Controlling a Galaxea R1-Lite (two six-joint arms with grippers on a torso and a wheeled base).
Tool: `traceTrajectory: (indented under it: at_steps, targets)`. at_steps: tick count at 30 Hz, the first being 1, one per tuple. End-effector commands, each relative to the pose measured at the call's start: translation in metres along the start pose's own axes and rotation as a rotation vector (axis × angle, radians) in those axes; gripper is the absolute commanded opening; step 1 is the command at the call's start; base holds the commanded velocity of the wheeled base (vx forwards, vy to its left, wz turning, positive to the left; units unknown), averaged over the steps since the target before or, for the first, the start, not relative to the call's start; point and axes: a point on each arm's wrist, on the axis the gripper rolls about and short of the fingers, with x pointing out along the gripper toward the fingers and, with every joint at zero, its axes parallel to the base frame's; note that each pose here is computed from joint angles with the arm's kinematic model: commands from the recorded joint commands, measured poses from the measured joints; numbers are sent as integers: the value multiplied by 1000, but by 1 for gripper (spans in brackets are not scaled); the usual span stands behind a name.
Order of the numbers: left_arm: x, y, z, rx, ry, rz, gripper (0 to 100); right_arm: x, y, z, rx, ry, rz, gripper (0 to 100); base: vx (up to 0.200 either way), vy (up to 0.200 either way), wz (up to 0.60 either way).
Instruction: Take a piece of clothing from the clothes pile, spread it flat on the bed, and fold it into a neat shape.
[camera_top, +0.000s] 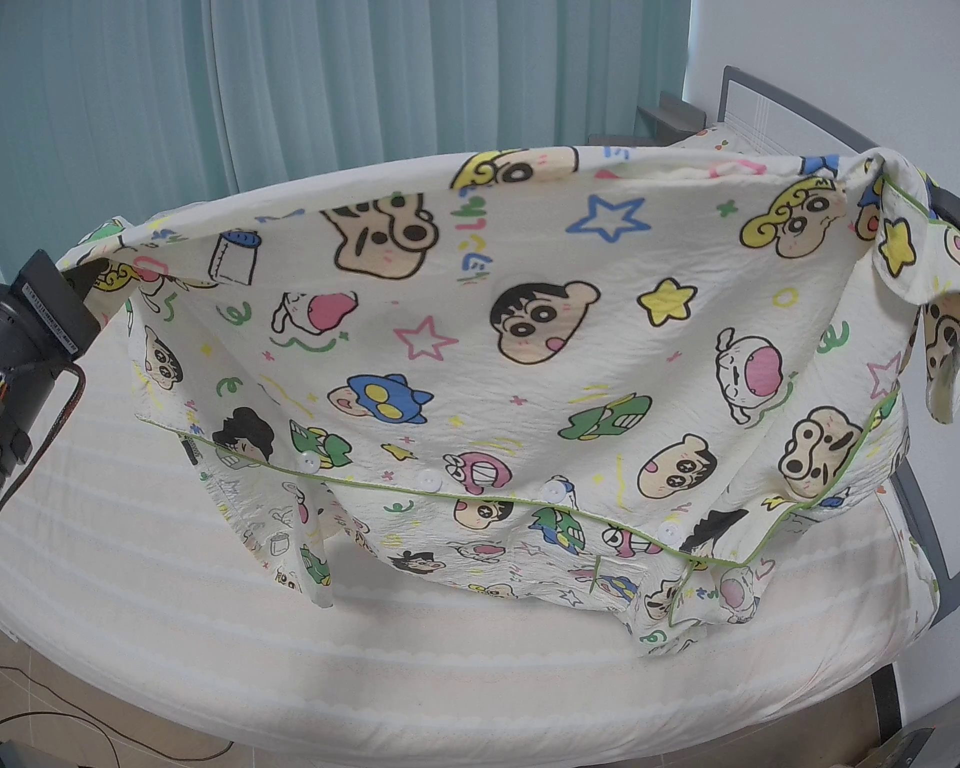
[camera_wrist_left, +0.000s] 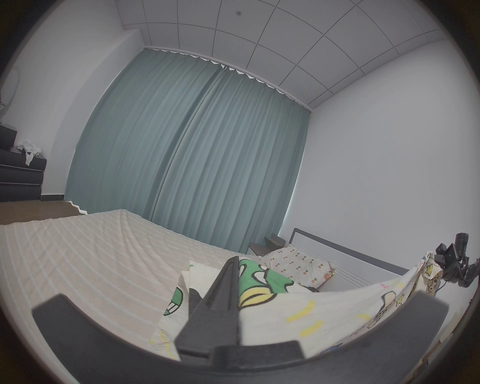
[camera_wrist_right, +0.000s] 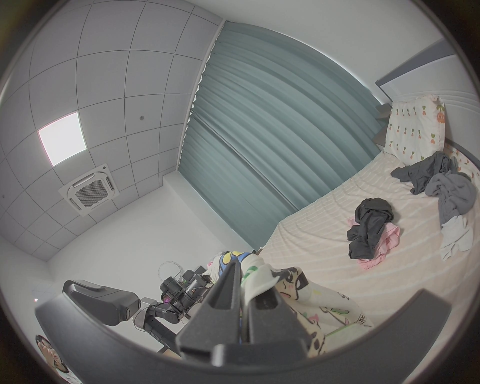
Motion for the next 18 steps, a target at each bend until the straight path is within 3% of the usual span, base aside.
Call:
traceTrajectory:
  at_steps: [1,18]
  targets:
    - [4,2,-3,12,8,18,0,2,-1,-1,3,5,-1,0,0,200,0]
    - [7,4,-2,16,0,36,0,10,-2,-5,19,52,41,0,0,200,0]
